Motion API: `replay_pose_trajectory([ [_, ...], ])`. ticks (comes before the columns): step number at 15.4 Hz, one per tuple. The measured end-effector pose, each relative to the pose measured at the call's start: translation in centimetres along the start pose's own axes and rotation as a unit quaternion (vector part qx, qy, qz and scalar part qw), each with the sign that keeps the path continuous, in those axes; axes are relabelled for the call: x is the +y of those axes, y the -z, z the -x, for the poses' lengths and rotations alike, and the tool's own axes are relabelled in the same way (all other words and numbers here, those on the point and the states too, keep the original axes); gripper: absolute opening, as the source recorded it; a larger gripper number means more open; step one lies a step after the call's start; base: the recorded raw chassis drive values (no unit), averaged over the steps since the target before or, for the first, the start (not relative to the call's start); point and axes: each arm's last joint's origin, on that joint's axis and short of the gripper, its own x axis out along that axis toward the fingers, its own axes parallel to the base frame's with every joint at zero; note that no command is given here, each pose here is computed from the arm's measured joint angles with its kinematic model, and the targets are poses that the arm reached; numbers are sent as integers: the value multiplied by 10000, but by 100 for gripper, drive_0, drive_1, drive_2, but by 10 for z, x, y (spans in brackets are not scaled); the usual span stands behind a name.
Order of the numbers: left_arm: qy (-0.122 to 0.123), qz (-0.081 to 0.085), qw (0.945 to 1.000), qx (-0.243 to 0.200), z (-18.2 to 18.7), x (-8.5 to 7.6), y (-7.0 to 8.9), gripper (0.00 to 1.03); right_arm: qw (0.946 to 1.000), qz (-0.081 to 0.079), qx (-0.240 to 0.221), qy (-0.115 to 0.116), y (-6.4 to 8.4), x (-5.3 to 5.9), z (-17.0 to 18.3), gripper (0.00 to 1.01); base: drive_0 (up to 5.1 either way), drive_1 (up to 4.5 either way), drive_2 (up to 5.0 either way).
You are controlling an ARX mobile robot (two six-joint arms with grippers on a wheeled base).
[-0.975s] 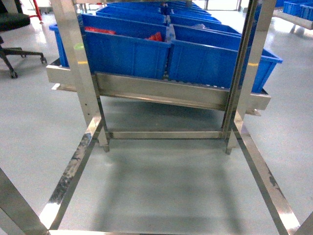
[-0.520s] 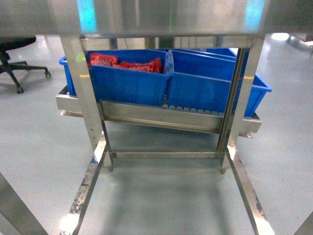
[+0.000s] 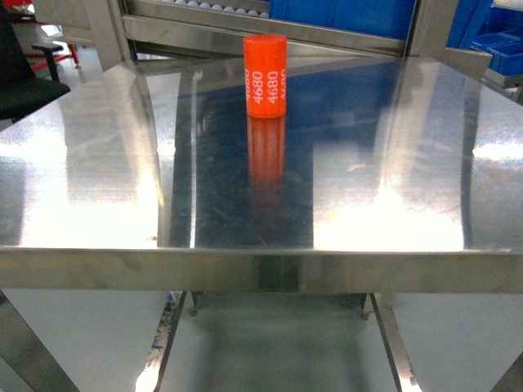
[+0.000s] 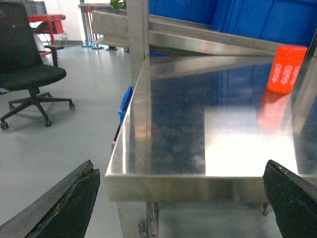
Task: Pick capacitor and pack into box
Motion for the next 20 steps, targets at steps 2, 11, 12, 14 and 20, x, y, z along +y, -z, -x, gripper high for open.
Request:
replay_pose_trajectory([
  [2, -6, 2, 10000, -2, 0, 0, 0, 98, 10000, 8, 2, 0, 0, 0, 0, 98, 0, 0, 0],
  [11, -4, 2, 10000, -19, 0, 0, 0, 98, 10000, 6, -19, -2, 0, 0, 0, 98, 0, 0, 0],
  [12, -8, 0, 10000, 6, 0, 0, 0, 98, 10000, 2, 13, -2, 0, 0, 0, 98, 0, 0, 0],
  [14, -2, 0, 10000, -8, 0, 0, 0, 98, 10000, 4, 0, 0, 0, 0, 0, 98, 0, 0, 0],
  [20, -2, 0, 10000, -8, 0, 0, 0, 98, 10000, 4, 0, 0, 0, 0, 0, 98, 0, 0, 0],
])
